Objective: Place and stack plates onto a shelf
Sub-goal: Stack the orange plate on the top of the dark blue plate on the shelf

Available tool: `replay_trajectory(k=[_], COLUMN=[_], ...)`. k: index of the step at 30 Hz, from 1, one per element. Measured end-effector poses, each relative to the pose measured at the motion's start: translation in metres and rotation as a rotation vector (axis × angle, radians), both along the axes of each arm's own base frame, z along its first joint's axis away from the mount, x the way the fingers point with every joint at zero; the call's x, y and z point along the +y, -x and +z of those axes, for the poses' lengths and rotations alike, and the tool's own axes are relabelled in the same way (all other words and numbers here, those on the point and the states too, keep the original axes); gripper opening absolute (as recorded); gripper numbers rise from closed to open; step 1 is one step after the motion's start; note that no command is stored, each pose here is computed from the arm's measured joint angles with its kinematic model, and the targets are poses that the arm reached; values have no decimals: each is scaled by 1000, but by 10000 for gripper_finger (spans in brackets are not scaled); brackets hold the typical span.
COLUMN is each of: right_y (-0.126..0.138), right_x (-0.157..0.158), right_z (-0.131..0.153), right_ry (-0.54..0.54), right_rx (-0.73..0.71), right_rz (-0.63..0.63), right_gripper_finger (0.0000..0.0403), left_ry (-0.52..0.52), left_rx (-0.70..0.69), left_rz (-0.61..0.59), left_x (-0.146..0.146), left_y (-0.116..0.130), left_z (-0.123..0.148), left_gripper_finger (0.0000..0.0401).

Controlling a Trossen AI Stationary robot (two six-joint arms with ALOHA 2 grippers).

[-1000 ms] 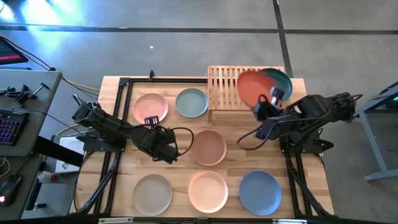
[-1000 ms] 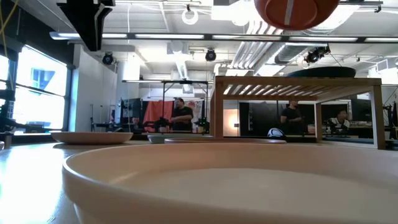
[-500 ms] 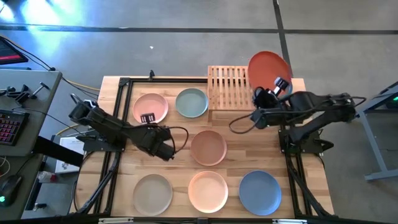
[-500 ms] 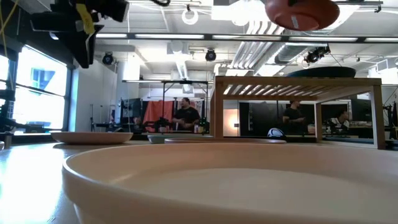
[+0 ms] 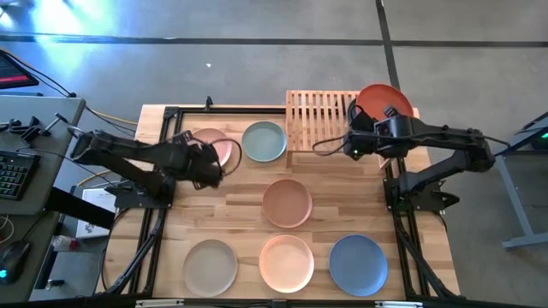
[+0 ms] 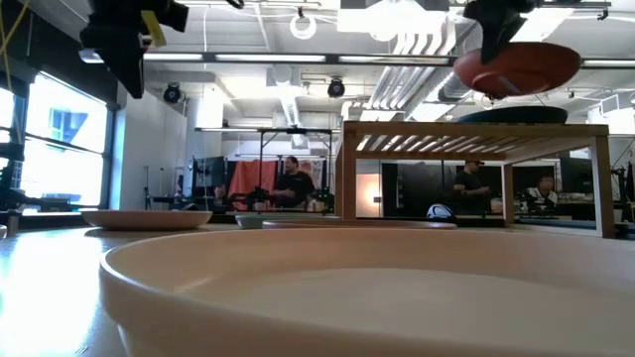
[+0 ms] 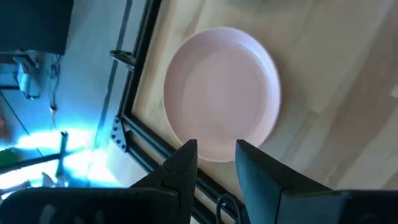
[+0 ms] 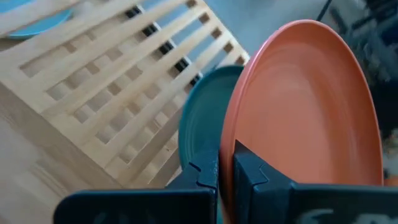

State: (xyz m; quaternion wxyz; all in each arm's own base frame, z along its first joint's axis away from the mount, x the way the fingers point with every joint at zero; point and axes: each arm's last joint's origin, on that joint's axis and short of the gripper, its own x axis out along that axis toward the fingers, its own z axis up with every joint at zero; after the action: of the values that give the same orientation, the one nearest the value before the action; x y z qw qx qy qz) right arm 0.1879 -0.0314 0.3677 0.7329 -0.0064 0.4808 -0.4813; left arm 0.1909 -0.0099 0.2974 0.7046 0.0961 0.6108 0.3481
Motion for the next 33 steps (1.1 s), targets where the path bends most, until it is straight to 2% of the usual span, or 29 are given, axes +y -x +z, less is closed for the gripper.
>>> replay_trajectory(k=[6,14,19,28,33], right_y=[-1,-3,-9,-30,-35], right_x=[-12,-25,-34,-49,-58], right_z=[0,0,-3,-22,-30], right_ry=[-40,-83,-100,-107,-151], right_rx=[-57,-93,-93,30,53], right_rz=[-82,-107,-106,-122,-153], right_gripper_finger=[0,0,0,0,0], left_ry=[23,63,64,60,55], left_rx=[-79,-158,-152,-128,-120], left_rz=[81,179,169,143,123], left_x=[18,35,42,48,51], left_y=[14,26,30,29,28], left_z=[12,21,23,23,24], left_gripper_finger=[99,99,99,99,99])
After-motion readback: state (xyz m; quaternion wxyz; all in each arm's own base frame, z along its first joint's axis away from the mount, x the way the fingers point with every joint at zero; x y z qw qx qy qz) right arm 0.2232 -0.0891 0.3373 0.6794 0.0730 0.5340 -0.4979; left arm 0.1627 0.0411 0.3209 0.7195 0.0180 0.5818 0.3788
